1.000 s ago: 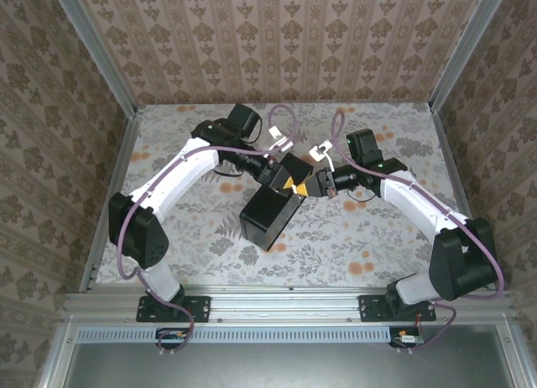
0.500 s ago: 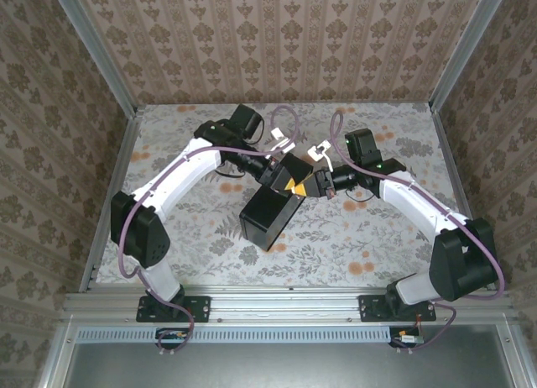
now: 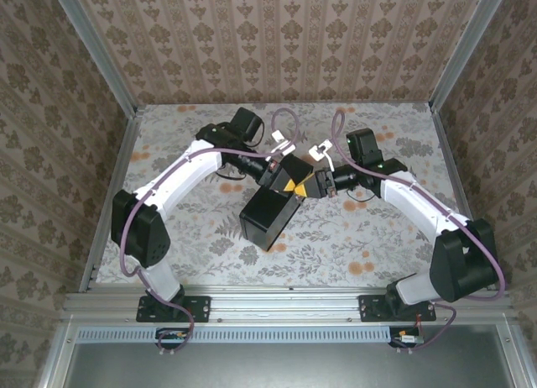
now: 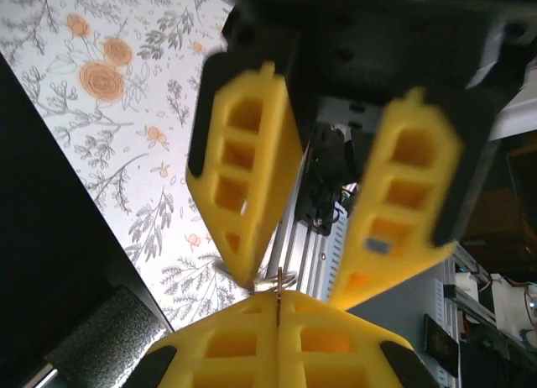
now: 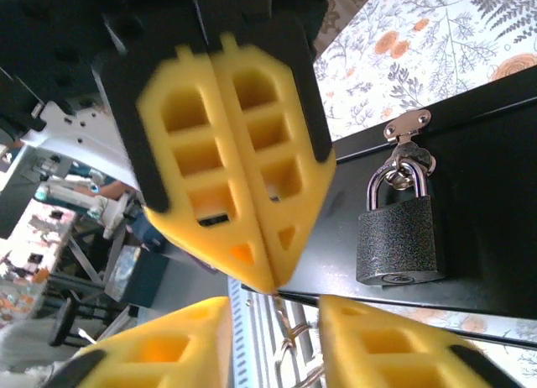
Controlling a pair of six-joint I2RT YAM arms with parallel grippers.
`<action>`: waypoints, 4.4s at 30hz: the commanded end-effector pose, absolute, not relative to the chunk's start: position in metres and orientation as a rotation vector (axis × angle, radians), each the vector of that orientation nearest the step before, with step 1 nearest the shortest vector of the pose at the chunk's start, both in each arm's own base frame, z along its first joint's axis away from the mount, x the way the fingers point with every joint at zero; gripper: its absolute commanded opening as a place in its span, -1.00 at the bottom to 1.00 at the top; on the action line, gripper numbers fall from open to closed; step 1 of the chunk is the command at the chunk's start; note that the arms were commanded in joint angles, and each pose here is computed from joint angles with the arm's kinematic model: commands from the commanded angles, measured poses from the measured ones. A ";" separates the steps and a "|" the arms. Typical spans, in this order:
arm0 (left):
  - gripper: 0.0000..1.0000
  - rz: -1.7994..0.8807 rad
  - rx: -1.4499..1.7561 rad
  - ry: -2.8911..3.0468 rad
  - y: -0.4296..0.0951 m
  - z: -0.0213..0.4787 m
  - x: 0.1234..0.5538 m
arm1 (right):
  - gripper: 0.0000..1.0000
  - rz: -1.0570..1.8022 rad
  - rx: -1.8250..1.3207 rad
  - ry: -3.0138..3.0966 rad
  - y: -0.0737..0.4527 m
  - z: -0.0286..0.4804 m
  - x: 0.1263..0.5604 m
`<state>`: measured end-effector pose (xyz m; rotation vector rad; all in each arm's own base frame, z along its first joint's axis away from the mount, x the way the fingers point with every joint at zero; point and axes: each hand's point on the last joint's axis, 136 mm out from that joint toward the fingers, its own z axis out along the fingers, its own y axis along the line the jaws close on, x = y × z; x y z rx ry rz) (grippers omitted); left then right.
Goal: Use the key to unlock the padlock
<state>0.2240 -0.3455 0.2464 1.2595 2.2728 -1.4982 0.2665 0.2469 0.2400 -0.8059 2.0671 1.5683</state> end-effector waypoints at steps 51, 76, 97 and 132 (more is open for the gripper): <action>-1.00 -1.689 1.011 1.955 -0.340 0.308 0.248 | -0.71 1.638 -0.624 1.846 0.250 0.285 0.291; -0.13 -1.116 1.213 1.974 -0.301 0.274 0.269 | -1.00 1.652 -0.289 2.199 0.216 0.238 0.264; 0.19 -0.826 2.039 1.398 -0.327 0.234 0.233 | -1.00 1.709 -0.162 2.349 0.207 0.215 0.242; -0.40 -0.930 2.111 1.445 -0.335 0.194 0.229 | -1.00 1.788 -0.146 2.412 0.228 0.210 0.262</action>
